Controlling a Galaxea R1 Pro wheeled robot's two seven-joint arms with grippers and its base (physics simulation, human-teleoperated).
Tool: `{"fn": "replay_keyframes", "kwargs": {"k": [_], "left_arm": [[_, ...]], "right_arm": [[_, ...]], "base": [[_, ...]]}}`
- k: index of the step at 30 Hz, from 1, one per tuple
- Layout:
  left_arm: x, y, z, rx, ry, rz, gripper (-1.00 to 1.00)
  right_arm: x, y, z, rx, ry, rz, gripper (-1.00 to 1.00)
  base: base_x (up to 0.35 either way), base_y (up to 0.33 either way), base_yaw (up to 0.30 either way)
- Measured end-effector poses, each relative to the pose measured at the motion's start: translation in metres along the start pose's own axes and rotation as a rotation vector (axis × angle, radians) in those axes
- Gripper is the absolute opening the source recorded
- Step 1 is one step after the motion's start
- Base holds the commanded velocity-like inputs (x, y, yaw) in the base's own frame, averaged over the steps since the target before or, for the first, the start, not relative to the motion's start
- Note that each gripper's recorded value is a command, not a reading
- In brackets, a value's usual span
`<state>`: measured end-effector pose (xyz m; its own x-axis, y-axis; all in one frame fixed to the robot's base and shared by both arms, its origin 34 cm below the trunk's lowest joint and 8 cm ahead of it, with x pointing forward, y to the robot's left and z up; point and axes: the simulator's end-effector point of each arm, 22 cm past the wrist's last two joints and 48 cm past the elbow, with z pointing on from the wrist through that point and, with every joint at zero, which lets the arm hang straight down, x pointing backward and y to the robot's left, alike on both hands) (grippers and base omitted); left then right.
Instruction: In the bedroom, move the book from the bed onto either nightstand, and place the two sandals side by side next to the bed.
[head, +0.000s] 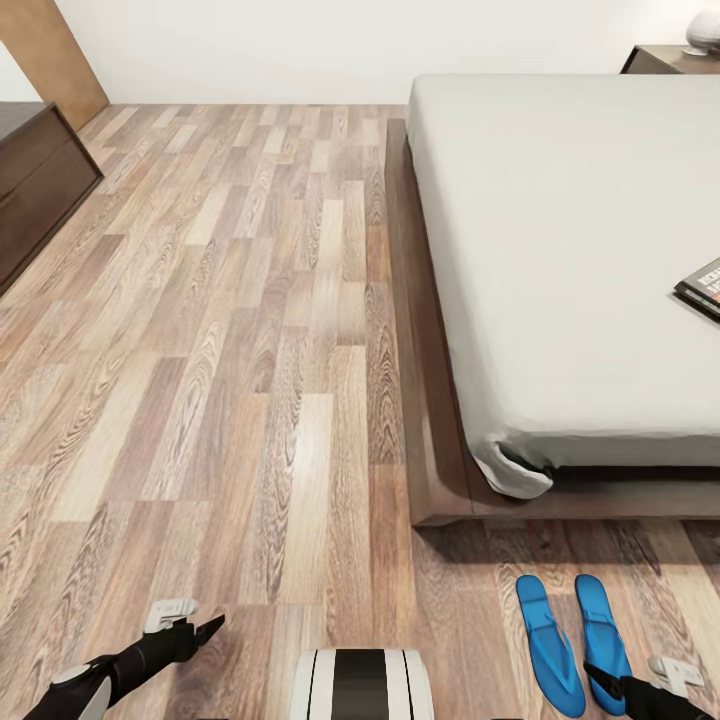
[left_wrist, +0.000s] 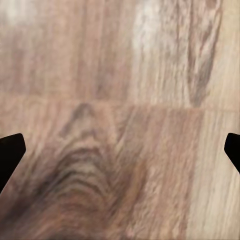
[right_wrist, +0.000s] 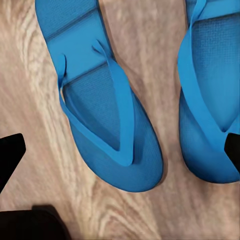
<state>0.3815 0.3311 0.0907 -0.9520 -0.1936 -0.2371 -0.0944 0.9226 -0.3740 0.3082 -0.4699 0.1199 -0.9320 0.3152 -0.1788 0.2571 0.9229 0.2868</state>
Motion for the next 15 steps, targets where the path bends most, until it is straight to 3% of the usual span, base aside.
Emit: {"fn": "replay_keyframes", "kwargs": {"k": [7,15], "left_arm": [[0.010,0.001,0.000,-0.006,0.017,-0.014,1.00],[-0.003,-0.007,-0.004,0.004,-0.011,-0.006,1.00]], "right_arm": [[0.001,-0.002,-0.001,0.004,0.000,-0.001,1.00],[0.003,-0.001,-0.007,0.014,-0.007,0.014,1.00]], "base": [[0.000,0.000,0.000],[0.000,0.000,0.000]]}}
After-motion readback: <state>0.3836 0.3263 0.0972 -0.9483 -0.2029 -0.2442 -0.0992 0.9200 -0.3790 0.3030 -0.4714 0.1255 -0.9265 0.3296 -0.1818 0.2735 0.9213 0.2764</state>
